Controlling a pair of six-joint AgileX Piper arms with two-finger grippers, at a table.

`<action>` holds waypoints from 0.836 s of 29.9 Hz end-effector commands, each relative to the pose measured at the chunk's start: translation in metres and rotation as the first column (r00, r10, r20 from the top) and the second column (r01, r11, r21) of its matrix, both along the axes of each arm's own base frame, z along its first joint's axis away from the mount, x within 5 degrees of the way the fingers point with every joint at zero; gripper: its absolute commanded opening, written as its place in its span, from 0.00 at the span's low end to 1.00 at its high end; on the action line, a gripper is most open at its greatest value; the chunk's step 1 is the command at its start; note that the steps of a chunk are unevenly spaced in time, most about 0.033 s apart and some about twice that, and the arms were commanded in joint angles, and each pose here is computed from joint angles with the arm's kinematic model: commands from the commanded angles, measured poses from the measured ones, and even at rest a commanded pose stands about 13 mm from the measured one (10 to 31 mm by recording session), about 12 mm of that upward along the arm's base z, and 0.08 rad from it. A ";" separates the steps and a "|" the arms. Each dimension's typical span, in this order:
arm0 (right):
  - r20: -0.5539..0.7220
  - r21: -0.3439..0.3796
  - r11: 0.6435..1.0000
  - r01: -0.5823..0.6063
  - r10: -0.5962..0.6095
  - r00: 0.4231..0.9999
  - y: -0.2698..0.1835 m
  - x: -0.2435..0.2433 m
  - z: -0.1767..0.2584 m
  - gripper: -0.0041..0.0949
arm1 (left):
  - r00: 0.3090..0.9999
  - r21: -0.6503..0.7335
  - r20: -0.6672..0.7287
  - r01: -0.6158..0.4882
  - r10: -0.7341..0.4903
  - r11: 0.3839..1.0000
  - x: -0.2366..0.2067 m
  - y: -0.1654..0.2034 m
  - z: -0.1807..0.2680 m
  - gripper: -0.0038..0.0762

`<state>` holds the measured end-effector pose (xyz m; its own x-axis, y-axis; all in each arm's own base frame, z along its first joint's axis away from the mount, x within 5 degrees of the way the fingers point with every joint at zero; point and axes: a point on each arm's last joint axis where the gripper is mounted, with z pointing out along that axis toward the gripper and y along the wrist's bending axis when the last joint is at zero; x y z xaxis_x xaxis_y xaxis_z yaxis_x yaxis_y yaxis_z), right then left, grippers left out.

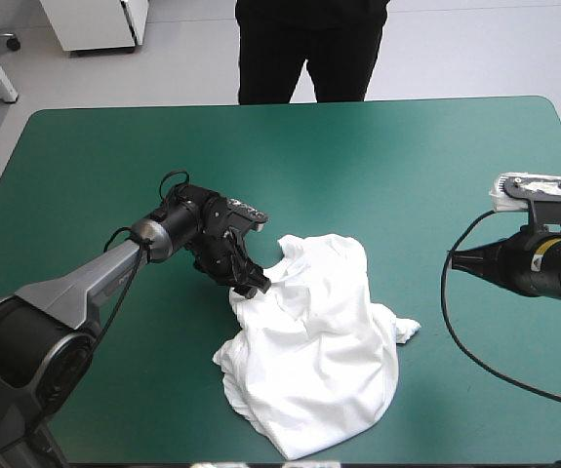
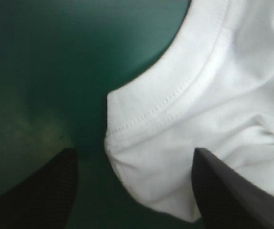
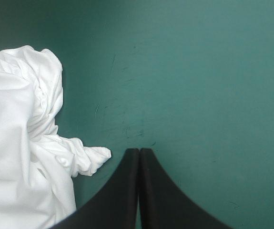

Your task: Fold the cloth

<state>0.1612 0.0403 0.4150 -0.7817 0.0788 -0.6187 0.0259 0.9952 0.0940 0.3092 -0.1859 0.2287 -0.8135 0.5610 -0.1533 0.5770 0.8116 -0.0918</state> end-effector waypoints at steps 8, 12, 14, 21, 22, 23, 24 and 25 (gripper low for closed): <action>0.054 -0.006 1.000 0.005 -0.005 0.999 -0.003 -0.001 0.010 0.04 | 1.000 -0.003 -0.031 0.005 -0.005 1.000 0.006 -0.007 -0.013 0.61; 0.026 0.005 1.000 0.011 -0.011 1.000 -0.002 0.000 0.007 0.06 | 0.999 0.000 -0.038 0.039 -0.039 0.999 0.003 -0.011 -0.014 0.19; 0.008 0.023 1.000 -0.014 0.014 1.000 0.002 0.002 0.005 0.11 | 0.998 0.000 -0.036 0.056 -0.056 0.998 0.002 -0.013 -0.014 0.05; -0.090 0.092 0.989 -0.113 0.122 0.988 0.020 0.019 -0.009 0.55 | 0.996 -0.034 -0.062 0.055 -0.057 0.998 -0.001 -0.017 -0.014 0.04; -0.103 0.088 0.990 -0.114 0.123 0.987 0.022 0.022 -0.011 0.60 | 0.996 -0.032 -0.061 0.056 -0.058 0.998 -0.001 -0.017 -0.014 0.04; -0.114 0.083 0.990 -0.114 0.123 0.986 0.022 0.025 -0.014 0.63 | 0.996 -0.032 -0.061 0.056 -0.058 0.998 -0.001 -0.017 -0.014 0.04; -0.127 0.078 0.991 -0.112 0.122 0.984 0.023 0.029 -0.016 0.64 | 0.996 -0.032 -0.061 0.056 -0.058 0.998 -0.001 -0.017 -0.014 0.04; -0.139 0.069 0.991 -0.112 0.121 0.983 0.024 0.033 -0.019 0.63 | 0.996 -0.032 -0.061 0.056 -0.058 0.998 -0.001 -0.017 -0.014 0.04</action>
